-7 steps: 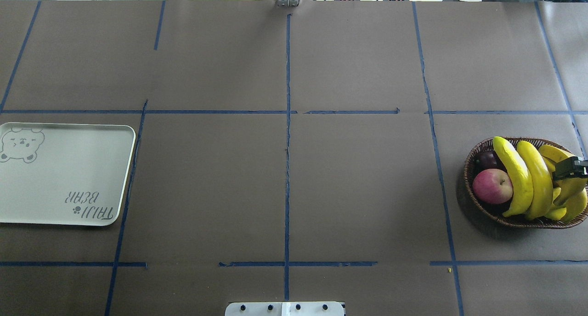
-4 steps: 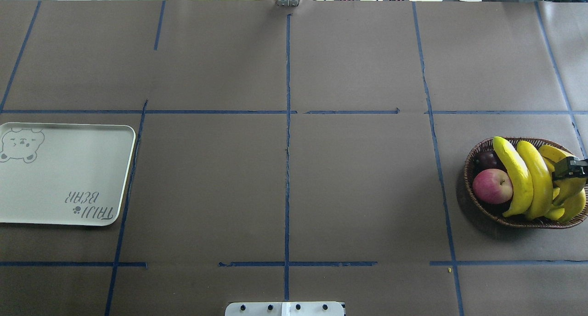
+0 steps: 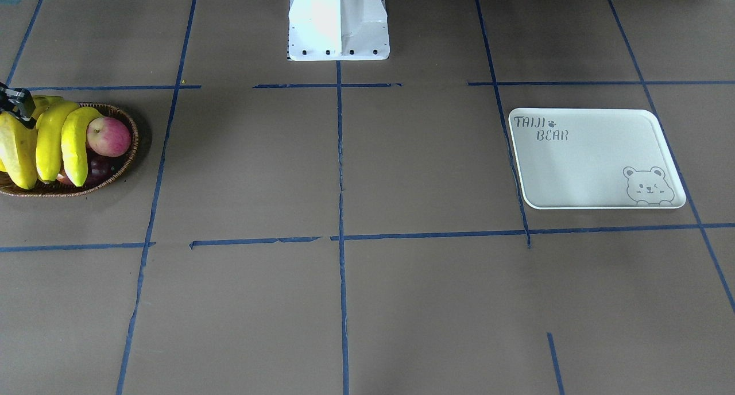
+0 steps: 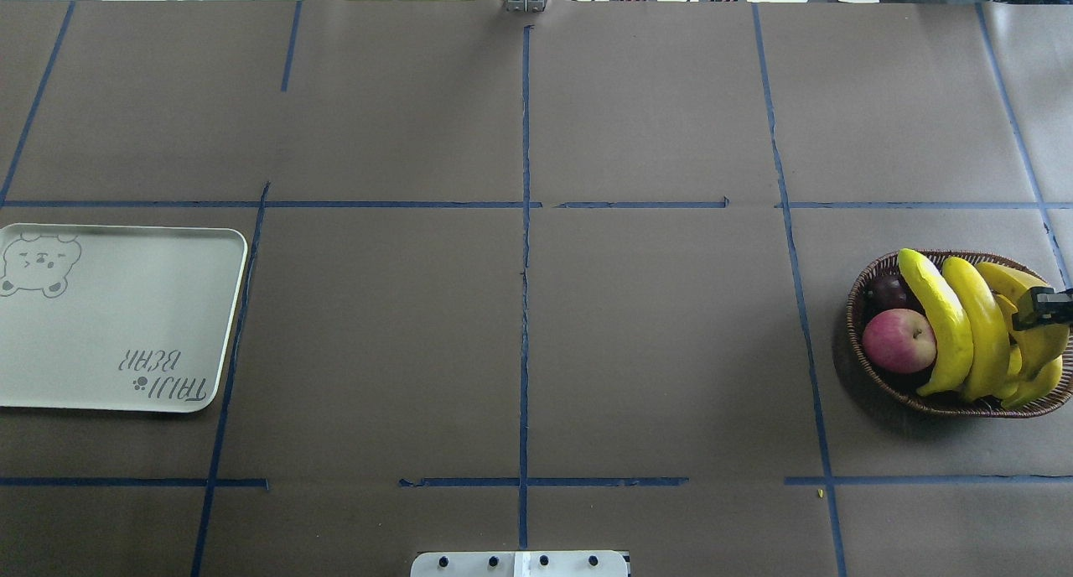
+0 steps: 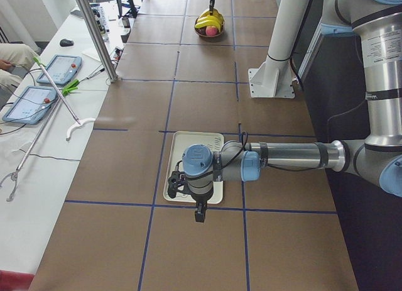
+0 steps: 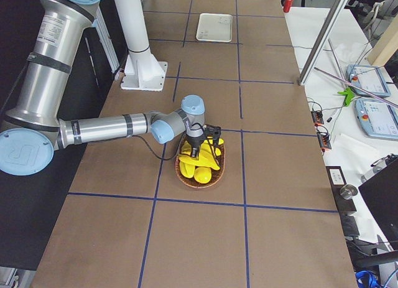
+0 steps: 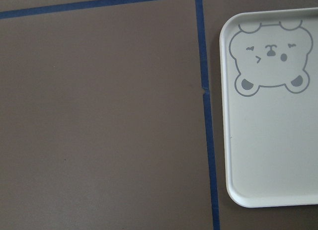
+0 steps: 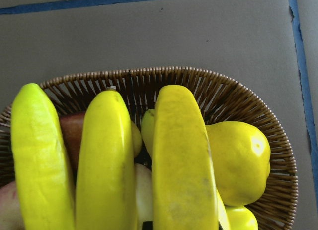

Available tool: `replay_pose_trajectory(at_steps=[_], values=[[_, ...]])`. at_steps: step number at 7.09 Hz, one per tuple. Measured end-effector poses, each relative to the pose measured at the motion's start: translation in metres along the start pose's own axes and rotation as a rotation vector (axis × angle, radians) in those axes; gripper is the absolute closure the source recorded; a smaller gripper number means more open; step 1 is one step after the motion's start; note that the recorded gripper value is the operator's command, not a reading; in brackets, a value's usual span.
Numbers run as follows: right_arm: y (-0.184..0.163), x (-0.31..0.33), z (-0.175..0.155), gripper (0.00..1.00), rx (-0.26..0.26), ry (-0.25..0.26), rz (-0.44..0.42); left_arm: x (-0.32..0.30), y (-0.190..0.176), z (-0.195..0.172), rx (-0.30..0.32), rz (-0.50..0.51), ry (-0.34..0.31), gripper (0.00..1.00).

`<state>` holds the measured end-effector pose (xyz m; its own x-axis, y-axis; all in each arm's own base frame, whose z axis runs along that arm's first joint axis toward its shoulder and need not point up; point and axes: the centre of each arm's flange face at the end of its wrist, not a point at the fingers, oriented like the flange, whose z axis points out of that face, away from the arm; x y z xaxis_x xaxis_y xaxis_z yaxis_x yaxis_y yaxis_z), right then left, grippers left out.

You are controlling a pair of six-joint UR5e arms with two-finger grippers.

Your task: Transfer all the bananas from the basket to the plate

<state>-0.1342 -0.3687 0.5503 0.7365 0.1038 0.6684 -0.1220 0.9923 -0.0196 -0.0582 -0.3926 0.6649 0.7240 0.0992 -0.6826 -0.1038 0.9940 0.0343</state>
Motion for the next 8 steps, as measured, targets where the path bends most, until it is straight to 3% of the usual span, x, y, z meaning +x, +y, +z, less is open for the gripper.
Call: replay_pose_trajectory(at_steps=[4, 6, 7, 8], values=[[-0.009, -0.028, -0.063, 1.0, 0.067, -0.127, -0.091, 0.025, -0.012, -0.002, 0.0, 0.06, -0.001, 0.0], [-0.028, -0.056, -0.085, 1.0, 0.109, -0.194, -0.142, 0.06, -0.047, -0.034, 0.073, 0.138, -0.004, 0.0], [-0.045, -0.077, -0.088, 1.0, 0.111, -0.234, -0.169, 0.081, -0.074, -0.055, 0.117, 0.175, 0.003, 0.0], [-0.063, -0.096, -0.084, 1.0, 0.085, -0.282, -0.191, 0.101, -0.091, -0.069, 0.144, 0.155, 0.053, 0.0]])
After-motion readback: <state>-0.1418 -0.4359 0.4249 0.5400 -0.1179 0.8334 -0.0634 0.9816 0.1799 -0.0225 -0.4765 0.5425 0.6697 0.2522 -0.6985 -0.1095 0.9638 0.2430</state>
